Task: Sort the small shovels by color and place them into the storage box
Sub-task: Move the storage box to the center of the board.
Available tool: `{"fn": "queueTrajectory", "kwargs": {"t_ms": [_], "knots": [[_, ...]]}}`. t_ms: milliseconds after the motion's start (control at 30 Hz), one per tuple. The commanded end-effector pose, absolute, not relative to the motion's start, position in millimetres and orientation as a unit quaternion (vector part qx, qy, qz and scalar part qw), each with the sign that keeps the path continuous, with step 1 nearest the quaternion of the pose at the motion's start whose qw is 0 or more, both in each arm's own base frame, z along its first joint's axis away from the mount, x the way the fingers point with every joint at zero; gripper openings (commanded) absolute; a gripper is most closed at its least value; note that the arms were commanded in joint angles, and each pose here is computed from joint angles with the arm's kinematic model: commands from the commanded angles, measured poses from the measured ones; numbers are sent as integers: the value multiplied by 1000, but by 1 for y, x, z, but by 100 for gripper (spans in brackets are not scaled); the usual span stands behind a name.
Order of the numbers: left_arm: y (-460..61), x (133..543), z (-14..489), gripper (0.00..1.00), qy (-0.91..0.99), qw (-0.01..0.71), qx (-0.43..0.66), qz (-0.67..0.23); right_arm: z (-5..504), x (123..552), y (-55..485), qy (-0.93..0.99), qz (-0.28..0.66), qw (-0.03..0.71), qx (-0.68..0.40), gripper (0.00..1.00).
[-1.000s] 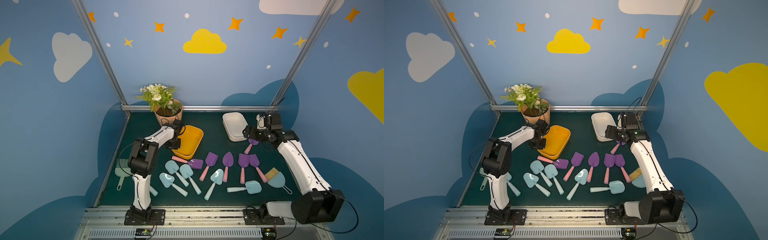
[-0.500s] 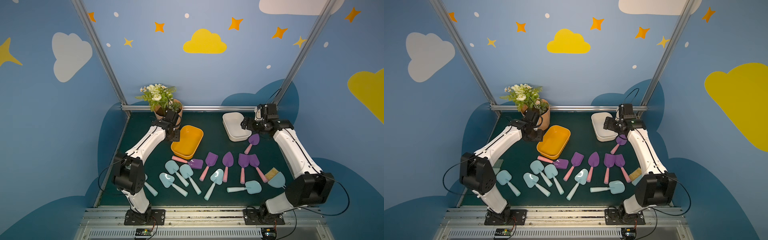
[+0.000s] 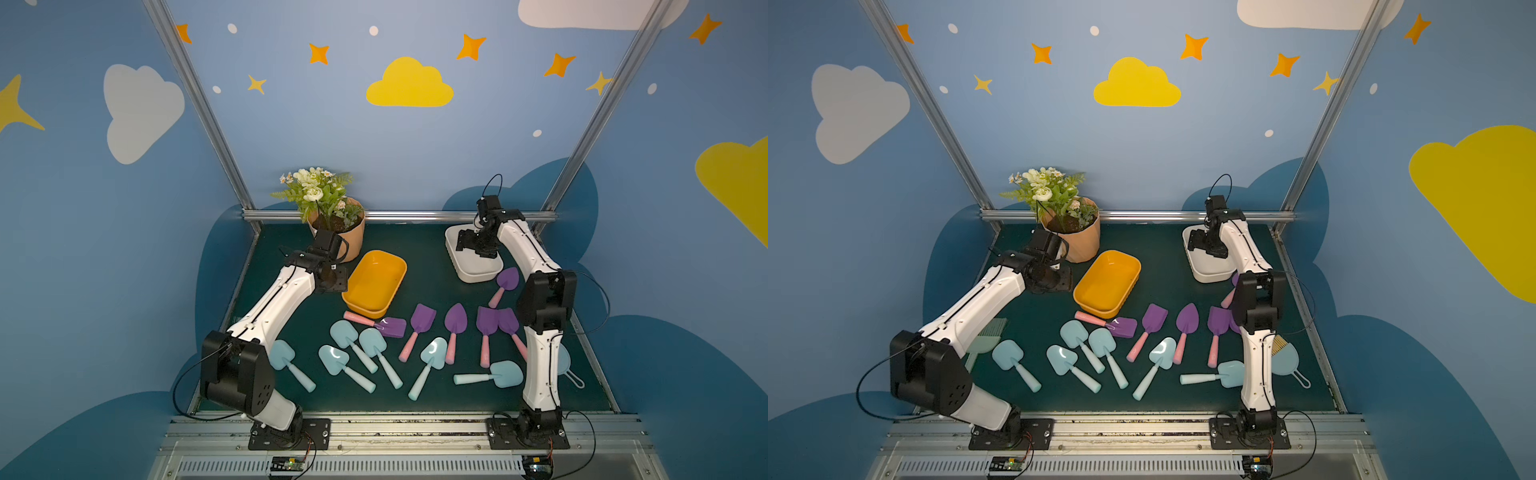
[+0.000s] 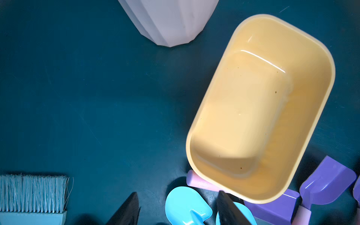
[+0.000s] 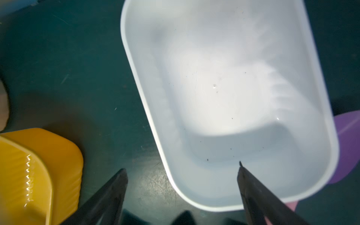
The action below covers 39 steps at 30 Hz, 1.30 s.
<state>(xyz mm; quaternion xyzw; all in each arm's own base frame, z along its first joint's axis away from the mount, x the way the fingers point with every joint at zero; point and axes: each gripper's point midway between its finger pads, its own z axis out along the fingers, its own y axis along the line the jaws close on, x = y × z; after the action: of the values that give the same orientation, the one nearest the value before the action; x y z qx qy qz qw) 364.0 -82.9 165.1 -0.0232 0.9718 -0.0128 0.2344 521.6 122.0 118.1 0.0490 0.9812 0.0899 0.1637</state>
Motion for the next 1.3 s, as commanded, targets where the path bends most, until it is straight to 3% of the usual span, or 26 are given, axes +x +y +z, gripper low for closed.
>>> {"fn": "queueTrajectory", "kwargs": {"t_ms": [0, 133, 433, 700, 1133, 1267], "knots": [[-84, 359, 180, 57, 967, 252, -28, -30, 117, 502, 124, 990, 75, 118, 33, 88], [-83, 354, 181, 56, 966, 254, -31, -34, 97, 500, 129, 992, 68, 99, 26, 83], [-82, 342, 189, 54, 964, 261, -35, -42, 77, 489, 149, 996, 49, 73, 2, 60], [-78, 334, 196, 53, 962, 266, -36, -41, 66, 484, 143, 998, 19, 60, 10, 53], [-72, 319, 199, 52, 962, 268, -36, -36, 67, 480, 163, 997, 45, 55, 12, 15], [-69, 316, 203, 52, 961, 271, -35, -31, 68, 479, 169, 997, 55, 52, 17, 9]]}}
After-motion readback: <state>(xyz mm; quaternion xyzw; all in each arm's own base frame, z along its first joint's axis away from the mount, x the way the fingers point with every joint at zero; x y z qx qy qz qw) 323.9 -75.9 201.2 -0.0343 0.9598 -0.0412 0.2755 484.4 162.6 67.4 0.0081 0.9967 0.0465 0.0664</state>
